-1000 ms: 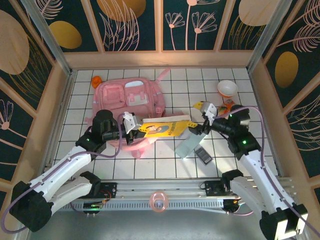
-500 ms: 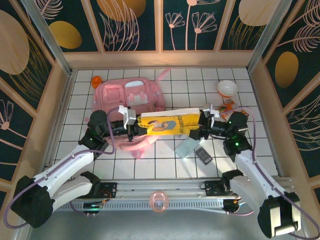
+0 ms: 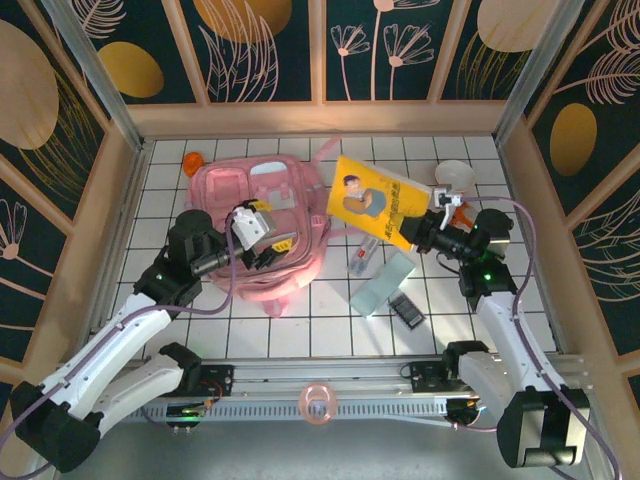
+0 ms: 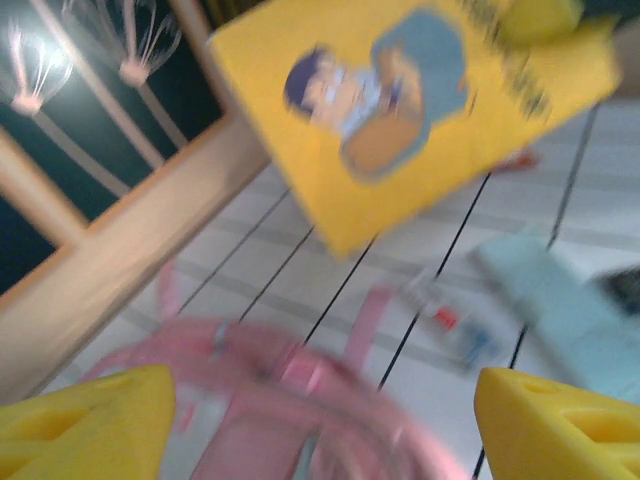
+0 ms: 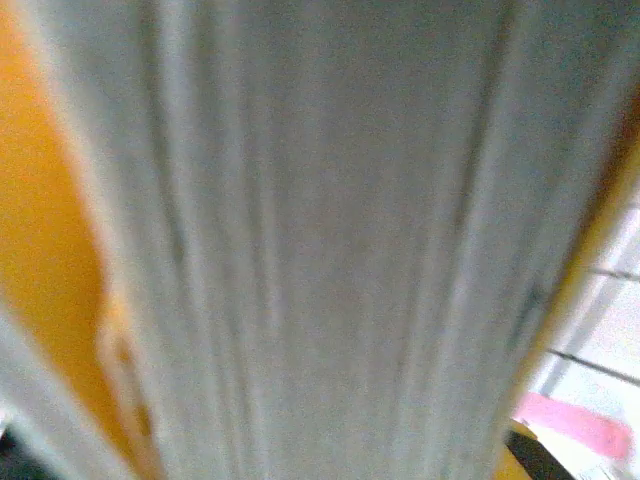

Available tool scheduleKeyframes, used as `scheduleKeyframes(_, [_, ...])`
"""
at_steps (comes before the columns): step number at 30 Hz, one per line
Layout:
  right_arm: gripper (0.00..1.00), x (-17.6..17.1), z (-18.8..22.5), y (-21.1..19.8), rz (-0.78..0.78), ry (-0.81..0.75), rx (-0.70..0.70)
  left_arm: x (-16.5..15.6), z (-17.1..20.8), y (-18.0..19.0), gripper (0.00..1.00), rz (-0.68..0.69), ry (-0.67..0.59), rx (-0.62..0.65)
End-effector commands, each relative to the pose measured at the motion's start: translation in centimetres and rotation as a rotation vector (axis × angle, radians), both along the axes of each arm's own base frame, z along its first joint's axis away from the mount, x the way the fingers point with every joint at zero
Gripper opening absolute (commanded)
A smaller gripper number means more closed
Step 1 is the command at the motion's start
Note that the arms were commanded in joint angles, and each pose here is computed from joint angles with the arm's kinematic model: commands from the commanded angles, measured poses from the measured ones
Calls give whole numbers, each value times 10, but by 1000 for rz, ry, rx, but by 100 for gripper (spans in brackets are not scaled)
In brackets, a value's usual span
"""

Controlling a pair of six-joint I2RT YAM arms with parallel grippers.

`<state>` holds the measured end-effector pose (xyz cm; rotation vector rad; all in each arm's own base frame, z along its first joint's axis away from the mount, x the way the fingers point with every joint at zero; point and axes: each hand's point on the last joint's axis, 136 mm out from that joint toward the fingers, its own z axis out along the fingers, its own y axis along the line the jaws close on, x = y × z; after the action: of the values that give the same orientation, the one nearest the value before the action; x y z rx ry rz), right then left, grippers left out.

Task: Pack the student bag

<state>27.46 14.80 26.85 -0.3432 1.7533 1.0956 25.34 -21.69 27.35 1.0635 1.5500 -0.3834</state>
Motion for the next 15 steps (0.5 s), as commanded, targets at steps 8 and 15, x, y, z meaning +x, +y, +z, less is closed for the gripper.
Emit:
scheduleKeyframes(8, [0, 15, -17, -26, -264, 144, 38, 37, -121, 33, 80, 178, 245, 447])
scheduleKeyframes(15, [0, 11, -23, -18, -238, 165, 25, 47, -149, 25, 83, 170, 313, 476])
